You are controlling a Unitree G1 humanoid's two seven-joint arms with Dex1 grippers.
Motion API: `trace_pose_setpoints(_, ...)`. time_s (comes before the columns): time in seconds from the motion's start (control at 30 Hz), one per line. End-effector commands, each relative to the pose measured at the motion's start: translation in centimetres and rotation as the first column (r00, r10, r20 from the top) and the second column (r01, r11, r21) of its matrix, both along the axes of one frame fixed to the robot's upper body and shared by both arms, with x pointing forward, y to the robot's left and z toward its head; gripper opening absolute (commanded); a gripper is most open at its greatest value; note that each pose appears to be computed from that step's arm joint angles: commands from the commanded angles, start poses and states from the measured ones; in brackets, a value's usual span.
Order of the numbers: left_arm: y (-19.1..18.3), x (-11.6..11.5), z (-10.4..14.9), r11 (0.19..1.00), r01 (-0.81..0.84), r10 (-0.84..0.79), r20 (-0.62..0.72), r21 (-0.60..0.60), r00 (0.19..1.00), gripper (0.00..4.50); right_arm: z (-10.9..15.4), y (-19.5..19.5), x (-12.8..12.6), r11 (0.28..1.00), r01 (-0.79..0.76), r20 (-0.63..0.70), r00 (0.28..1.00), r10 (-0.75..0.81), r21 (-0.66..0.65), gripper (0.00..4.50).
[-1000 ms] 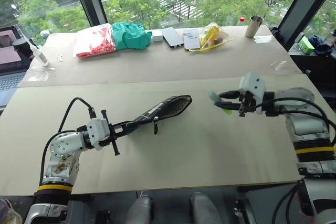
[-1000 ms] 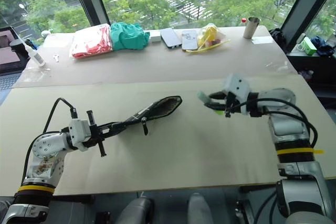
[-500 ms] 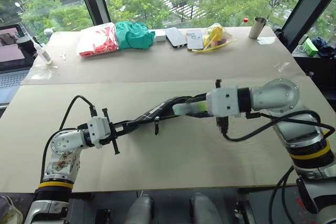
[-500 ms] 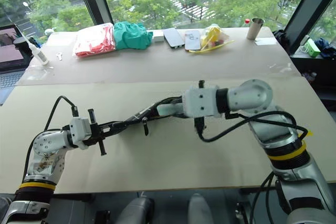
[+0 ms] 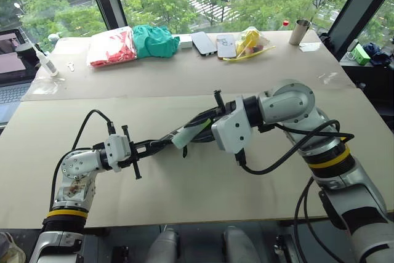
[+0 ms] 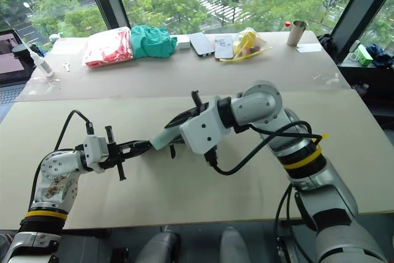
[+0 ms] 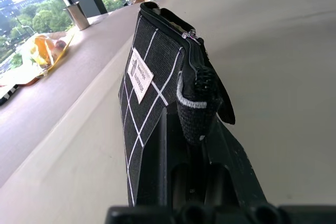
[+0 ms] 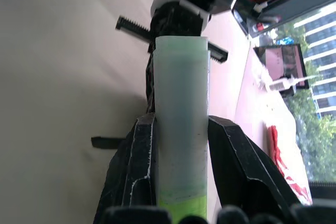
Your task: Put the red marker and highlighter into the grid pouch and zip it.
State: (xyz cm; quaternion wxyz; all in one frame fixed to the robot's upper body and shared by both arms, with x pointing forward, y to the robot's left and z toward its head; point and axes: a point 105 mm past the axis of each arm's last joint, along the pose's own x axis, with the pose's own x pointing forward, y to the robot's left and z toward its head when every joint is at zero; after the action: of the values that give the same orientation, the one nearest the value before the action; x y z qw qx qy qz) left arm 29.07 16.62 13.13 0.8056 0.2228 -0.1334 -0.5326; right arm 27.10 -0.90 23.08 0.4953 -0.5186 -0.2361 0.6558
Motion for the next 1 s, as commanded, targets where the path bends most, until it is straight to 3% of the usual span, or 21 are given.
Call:
trace_pose_setpoints(0.03,-0.1,0.0,0.9,1.0,0.001,-0.001,0.032,-0.02,0.999,0.0,0.4,0.4,-1.2,0.998,-0.057,-0.009,0.998,0.057,-0.009,1.0)
trace_pose_setpoints(0.53,0.1,-0.2,0.9,1.0,-0.008,0.009,0.03,-0.019,1.0,0.0,-3.1,-1.7,3.8,0.992,0.11,-0.039,0.993,-0.113,-0.064,1.0)
trace_pose_setpoints(1.0,0.2,-0.2,0.8,1.0,-0.007,0.008,0.028,-0.018,1.0,0.0,-4.1,-4.0,8.9,0.931,0.315,0.178,0.942,-0.283,-0.186,1.0)
